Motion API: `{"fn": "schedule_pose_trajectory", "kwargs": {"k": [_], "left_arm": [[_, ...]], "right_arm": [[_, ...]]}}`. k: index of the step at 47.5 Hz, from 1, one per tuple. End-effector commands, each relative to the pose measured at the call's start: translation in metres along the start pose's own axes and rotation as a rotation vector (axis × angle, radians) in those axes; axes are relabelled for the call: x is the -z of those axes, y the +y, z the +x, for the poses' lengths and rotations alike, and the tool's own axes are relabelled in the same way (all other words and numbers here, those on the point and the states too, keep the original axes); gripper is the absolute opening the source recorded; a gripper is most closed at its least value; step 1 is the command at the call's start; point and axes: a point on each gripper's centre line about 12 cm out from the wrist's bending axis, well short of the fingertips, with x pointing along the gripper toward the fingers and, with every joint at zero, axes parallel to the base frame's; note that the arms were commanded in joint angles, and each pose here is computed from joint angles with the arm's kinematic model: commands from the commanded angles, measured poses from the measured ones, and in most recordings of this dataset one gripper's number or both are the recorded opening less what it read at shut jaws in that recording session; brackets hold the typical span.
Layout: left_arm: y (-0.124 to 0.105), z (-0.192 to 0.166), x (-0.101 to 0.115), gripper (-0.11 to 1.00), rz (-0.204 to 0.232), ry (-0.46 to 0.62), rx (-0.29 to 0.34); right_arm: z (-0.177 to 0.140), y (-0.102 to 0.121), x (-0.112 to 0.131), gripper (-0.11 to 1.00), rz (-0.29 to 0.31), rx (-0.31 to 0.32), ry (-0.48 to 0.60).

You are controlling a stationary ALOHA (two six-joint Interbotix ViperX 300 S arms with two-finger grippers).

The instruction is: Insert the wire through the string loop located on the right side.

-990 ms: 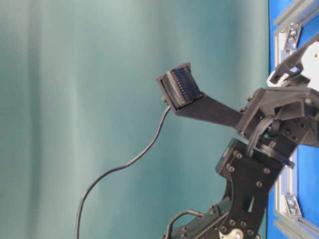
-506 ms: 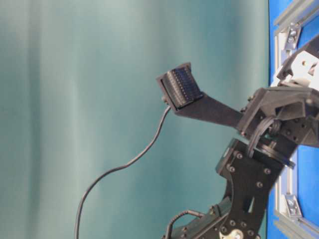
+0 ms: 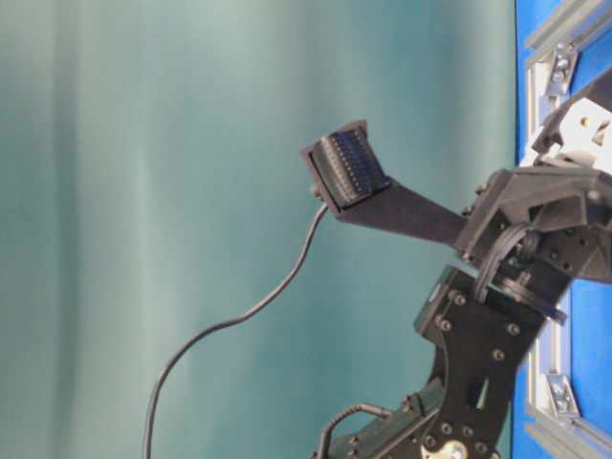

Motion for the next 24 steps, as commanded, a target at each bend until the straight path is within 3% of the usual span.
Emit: {"fn": "schedule_pose_trajectory", "kwargs": {"k": [1, 7, 10, 24], "left_arm": [[-0.0029, -0.0038, -0.0184, 0.08, 0.003, -0.044, 0.007], [-0.0028, -0.0044, -0.0179, 0.08, 0.003, -0.043, 0.007], [-0.0028, -0.0044, -0.0179, 0.08, 0.003, -0.043, 0.007], [-0.003, -0.0138, -0.0226, 0.08, 0.005, -0.049, 0.008]], "right_arm": [[-0.0007, 0.0006, -0.0062, 0.44, 0.008, -0.001, -0.023], [-0.0015, 0.0005, -0.0052, 0.83, 0.008, -0.001, -0.018], [-0.0014, 0.0001, -0.0051, 0.94, 0.009, 0.0, -0.017], [-0.0013, 0.0004, -0.0047, 0.92, 0.007, -0.001, -0.015]]}}
